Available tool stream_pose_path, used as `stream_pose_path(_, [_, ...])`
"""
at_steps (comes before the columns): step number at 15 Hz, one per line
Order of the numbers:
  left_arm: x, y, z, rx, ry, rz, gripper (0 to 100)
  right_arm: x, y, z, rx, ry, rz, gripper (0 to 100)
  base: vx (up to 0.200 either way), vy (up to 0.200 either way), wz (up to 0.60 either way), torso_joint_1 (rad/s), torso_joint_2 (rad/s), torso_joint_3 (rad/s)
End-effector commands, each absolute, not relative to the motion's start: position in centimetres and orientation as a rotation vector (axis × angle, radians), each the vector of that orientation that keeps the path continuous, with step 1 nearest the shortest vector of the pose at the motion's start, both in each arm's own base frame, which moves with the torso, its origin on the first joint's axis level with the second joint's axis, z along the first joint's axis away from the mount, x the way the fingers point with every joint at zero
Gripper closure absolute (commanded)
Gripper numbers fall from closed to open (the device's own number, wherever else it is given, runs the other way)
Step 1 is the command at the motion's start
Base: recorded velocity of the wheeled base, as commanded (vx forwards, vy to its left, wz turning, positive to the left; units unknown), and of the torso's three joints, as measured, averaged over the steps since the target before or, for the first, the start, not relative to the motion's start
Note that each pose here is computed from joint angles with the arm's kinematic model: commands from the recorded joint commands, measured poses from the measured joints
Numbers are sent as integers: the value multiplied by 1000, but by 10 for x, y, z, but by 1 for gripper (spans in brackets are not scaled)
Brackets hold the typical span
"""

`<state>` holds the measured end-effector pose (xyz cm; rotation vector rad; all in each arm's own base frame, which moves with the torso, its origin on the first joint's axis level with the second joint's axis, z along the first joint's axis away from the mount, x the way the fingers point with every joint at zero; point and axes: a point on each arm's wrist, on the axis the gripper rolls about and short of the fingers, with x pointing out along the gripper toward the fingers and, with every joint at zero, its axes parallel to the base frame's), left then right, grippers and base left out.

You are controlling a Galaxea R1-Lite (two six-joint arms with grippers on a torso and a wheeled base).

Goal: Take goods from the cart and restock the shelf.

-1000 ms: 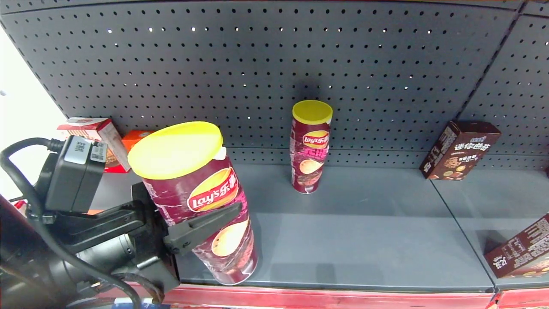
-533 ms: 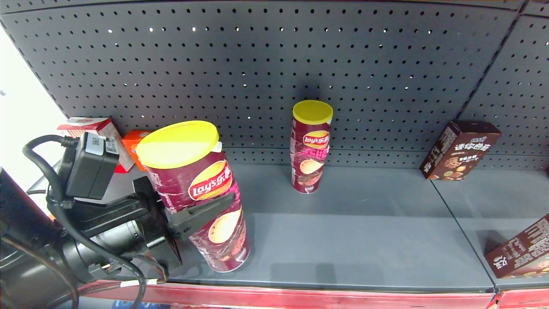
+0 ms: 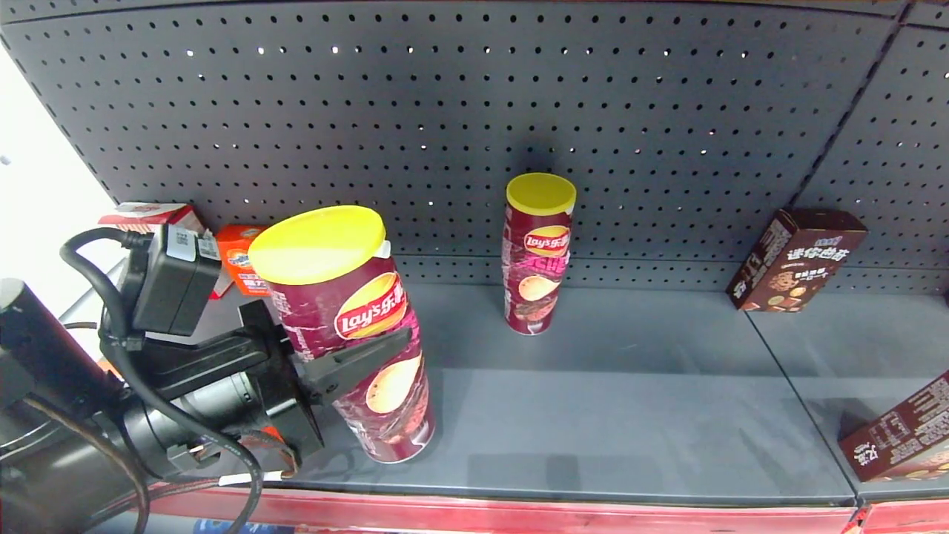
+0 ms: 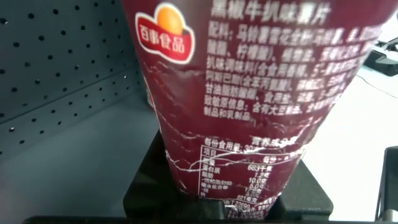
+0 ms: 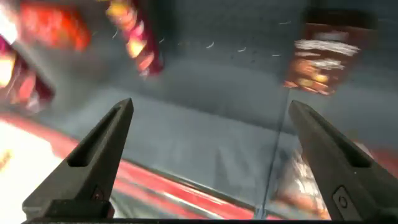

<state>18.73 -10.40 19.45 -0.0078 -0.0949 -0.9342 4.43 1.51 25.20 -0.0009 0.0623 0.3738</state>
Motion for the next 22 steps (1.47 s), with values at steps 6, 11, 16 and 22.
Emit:
stream_pose_path(6, [194, -107, 190, -5, -74, -931, 100, 141, 51, 263, -137, 157, 512, 0, 0, 0, 0, 0, 0, 0])
stream_pose_path(11, [196, -108, 191, -8, -75, -929, 100, 198, 68, 272, -206, 120, 684, 0, 0, 0, 0, 0, 0, 0])
stream_pose_path(16, [195, -107, 193, -9, -98, -929, 100, 253, 89, 281, -317, 13, 971, 0, 0, 0, 0, 0, 0, 0])
stream_pose_path(22, [196, -108, 193, -9, -102, -929, 100, 292, 104, 269, -325, -91, 1067, 0, 0, 0, 0, 0, 0, 0])
